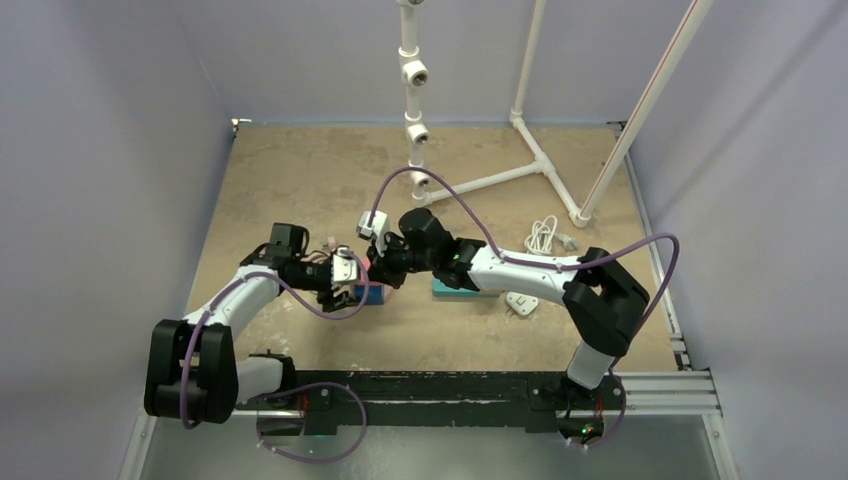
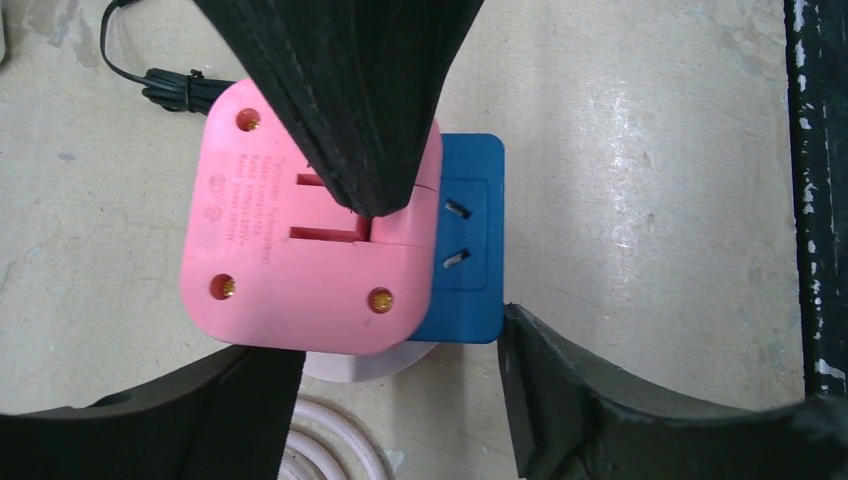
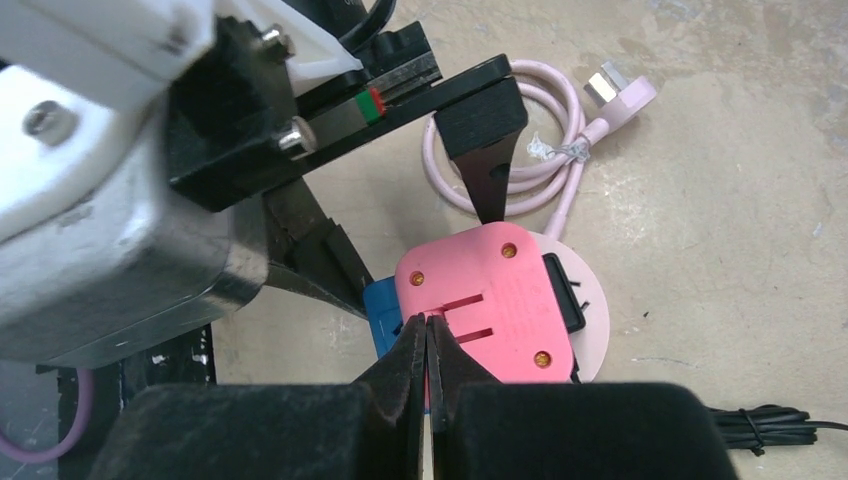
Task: Insert the plug
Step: Press the plug into the socket.
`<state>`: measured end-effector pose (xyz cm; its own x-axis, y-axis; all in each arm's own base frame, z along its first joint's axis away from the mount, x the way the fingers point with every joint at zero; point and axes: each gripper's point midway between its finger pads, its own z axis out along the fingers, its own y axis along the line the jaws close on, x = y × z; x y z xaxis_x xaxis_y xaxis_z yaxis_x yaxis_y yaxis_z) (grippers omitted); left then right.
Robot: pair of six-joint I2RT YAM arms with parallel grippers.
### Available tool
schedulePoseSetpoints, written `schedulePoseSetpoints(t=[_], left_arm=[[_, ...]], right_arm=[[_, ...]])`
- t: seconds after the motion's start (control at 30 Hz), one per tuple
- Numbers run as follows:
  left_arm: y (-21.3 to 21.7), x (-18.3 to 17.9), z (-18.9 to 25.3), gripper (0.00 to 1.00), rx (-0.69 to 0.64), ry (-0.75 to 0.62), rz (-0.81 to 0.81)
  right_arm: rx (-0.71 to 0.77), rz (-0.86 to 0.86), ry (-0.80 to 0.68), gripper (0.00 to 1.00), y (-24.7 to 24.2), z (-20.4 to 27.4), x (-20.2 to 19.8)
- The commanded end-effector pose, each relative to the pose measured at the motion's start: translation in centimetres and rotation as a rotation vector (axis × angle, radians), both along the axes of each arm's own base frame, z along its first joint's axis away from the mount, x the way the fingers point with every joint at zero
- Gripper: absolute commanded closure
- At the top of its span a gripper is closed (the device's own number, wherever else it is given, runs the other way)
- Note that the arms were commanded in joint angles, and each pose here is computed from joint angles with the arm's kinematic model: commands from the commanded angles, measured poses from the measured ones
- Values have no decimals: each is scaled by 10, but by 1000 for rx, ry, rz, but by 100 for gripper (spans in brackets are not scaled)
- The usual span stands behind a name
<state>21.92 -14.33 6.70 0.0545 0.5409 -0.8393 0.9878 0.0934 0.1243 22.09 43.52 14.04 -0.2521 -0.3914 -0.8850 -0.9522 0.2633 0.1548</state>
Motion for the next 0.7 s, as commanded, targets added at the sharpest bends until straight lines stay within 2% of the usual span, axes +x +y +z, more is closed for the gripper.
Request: schedulePoseSetpoints(t=[0.0,0.27,0.67], left_arm=[[-6,1,2,36,-33,-35,-25],[-4,-5,-6,43,-16,-32,-31],[-3,-2,-9,47,-7,-36,-18]], right_arm=[[14,38,-18,100,10,9,0],[-14,40,0,100,9,0,-1],[-74,31,47,100,-5,-22,-10]])
